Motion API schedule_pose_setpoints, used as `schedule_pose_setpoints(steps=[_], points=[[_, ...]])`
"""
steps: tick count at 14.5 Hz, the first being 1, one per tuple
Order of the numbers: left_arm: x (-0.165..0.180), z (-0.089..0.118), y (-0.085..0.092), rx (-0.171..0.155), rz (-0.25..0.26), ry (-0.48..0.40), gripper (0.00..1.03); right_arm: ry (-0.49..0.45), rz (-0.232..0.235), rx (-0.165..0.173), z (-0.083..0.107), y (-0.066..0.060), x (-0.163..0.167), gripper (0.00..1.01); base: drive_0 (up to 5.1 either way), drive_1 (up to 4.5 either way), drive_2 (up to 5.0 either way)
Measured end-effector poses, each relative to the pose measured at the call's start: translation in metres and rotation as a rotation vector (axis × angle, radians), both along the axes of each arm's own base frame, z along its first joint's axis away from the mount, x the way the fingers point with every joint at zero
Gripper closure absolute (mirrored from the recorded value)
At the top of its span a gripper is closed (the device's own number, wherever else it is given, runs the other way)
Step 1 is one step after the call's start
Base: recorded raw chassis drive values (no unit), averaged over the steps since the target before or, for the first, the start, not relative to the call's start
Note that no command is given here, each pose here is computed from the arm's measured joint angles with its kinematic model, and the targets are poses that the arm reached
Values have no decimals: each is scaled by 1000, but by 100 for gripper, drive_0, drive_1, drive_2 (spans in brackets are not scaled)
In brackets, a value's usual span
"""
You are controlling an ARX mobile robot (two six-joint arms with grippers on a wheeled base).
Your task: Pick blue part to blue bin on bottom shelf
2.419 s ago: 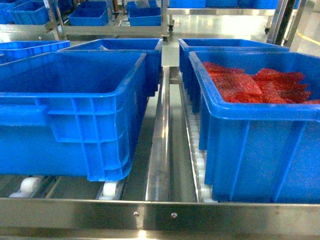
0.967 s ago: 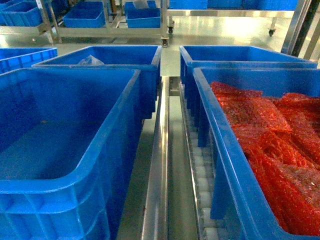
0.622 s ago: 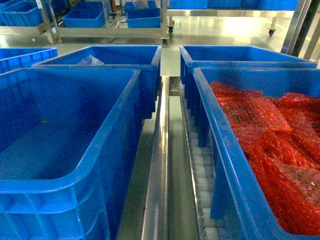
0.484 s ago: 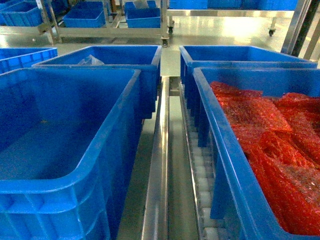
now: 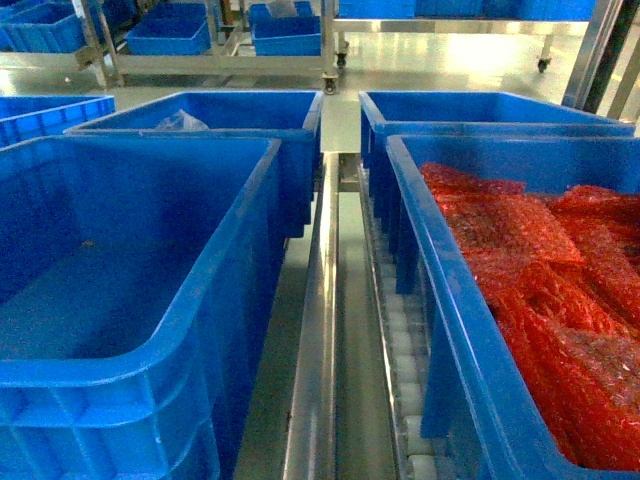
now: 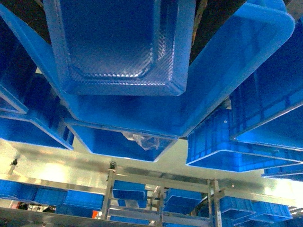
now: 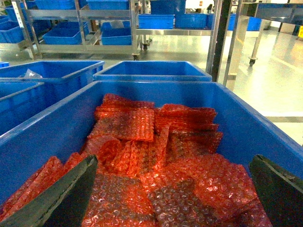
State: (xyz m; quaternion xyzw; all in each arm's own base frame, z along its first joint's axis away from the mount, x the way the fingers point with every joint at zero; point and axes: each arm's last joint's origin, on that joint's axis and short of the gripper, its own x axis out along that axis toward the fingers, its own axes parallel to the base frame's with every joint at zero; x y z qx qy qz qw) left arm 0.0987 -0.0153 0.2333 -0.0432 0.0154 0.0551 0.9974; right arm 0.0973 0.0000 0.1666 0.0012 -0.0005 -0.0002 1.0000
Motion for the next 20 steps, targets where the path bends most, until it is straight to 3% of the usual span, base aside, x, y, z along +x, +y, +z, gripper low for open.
schedule_pose_setpoints(steps=[14, 15, 16, 17, 18, 19, 20], points=[[0, 0, 0, 0, 0, 0, 60, 0, 0, 0, 0, 0, 0, 3, 0, 0, 0], [-1, -1, 0, 26, 14, 88, 60, 0, 0, 0, 0, 0, 0, 3, 0, 0, 0], [0, 0, -1, 36, 14, 116, 60, 0, 0, 0, 0, 0, 0, 3, 0, 0, 0], [1, 3, -7, 43, -31, 98, 60, 0, 0, 0, 0, 0, 0, 3, 0, 0, 0], [49, 13, -19, 71, -118, 53, 60, -1, 0, 0, 0, 0, 0, 3, 0, 0, 0], [101, 1, -30, 108, -147, 153, 41, 0, 0, 0, 0, 0, 0, 3, 0, 0, 0], [99, 4, -29, 111, -146, 127, 3, -1, 0, 0, 0, 0, 0, 3, 0, 0, 0]])
